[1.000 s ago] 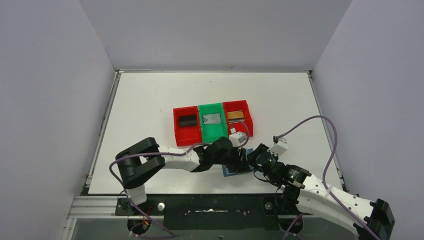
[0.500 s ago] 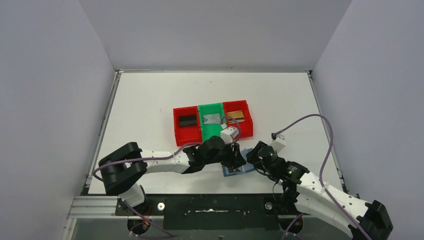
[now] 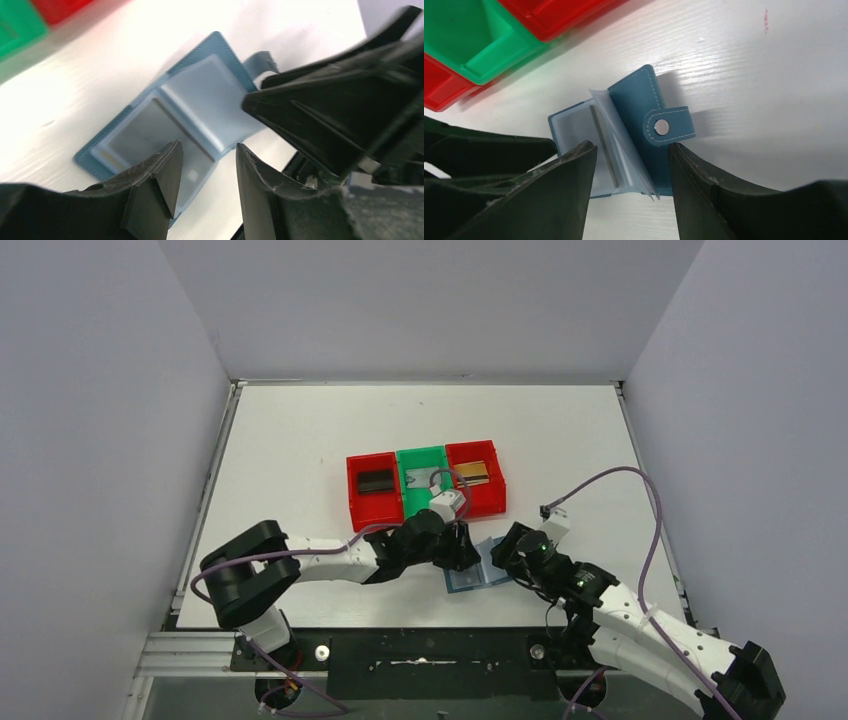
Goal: Take the credit cards out of the card holder
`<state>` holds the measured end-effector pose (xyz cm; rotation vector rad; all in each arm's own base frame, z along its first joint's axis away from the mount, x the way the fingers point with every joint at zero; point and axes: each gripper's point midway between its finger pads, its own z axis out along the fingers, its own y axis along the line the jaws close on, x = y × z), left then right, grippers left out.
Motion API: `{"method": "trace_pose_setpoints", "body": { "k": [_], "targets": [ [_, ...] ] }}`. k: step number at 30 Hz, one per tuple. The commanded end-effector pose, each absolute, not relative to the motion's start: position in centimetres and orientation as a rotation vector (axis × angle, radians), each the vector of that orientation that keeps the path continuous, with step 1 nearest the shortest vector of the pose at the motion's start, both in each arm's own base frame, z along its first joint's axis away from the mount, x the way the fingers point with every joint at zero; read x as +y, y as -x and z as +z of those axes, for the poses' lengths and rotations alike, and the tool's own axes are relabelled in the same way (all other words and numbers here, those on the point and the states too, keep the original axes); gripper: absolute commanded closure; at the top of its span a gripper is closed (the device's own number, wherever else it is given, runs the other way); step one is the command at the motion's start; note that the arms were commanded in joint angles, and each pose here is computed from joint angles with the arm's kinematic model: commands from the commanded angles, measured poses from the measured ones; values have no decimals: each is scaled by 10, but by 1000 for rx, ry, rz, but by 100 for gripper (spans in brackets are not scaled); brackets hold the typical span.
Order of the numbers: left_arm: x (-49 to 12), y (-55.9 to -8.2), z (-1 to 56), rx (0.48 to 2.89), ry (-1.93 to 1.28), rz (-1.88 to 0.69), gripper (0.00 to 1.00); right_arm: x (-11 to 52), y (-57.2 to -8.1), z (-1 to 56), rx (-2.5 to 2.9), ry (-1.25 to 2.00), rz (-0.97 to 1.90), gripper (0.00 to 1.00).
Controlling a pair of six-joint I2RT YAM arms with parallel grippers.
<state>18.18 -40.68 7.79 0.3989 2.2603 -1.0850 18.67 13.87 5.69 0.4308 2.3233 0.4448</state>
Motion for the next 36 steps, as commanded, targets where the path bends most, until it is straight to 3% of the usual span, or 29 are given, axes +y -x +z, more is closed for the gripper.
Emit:
{"method": "trace_pose_setpoints", "body": {
  "k": [1, 5, 14, 22, 36],
  "targets": [
    [-385, -207, 107, 2195, -200, -983, 56, 149, -199, 80, 2255, -370, 511, 43],
    [-348, -213, 118, 2176, -67, -935, 55, 147, -197, 60, 2351, -322, 407, 47],
    [-285, -200, 113, 2204, 4, -844, 54, 178, -197, 55, 2407, -169, 514, 82],
    [-258, -190, 118, 2200, 40, -829, 54, 226, -181, 47, 2406, -170, 818, 85],
    [-242, -186, 121, 2191, 75, -811, 54, 279, -171, 51, 2428, 202, 803, 92]
  ]
}}
